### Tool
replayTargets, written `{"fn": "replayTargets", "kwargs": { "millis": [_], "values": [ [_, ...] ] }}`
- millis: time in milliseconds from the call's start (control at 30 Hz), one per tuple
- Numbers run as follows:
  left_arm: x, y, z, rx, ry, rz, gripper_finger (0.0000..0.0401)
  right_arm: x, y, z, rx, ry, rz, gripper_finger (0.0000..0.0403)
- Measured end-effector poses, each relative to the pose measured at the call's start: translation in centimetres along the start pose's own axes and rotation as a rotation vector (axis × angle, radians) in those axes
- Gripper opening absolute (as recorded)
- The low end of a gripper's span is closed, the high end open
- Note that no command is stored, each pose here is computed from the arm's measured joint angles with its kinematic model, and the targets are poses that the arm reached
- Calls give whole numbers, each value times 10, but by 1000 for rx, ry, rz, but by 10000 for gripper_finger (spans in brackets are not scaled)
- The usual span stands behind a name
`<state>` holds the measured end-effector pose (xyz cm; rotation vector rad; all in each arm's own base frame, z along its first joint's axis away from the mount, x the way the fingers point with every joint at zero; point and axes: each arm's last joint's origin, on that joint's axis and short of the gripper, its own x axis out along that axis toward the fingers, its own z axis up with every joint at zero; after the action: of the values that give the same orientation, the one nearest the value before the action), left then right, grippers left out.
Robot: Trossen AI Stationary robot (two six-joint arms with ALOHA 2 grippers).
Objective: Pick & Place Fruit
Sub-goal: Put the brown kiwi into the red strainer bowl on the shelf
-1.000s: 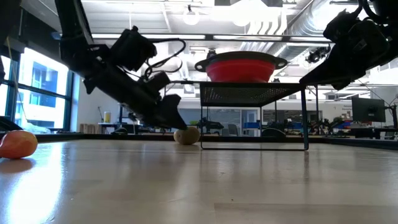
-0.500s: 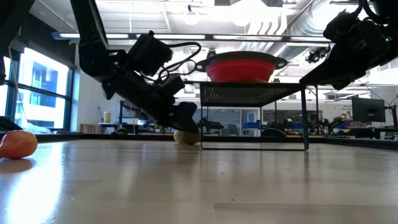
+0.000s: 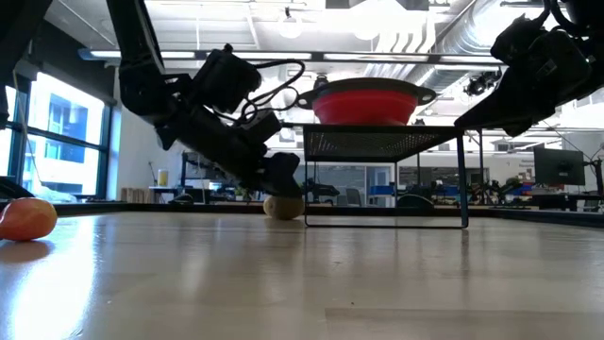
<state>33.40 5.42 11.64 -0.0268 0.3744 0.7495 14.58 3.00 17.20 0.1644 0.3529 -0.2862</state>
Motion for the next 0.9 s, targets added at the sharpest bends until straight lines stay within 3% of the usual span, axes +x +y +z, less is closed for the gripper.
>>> {"fn": "replayTargets", "kwargs": {
  "millis": [400,700,900],
  "values": [
    [2,6,2,128,-6,62,319,0,0,0,0,0,0,2],
    [17,27,3,81,16,53,319,0,0,0,3,0,0,2],
    [21,32,4,62,20,-50,319,0,0,0,2,0,0,2]
  ]
}}
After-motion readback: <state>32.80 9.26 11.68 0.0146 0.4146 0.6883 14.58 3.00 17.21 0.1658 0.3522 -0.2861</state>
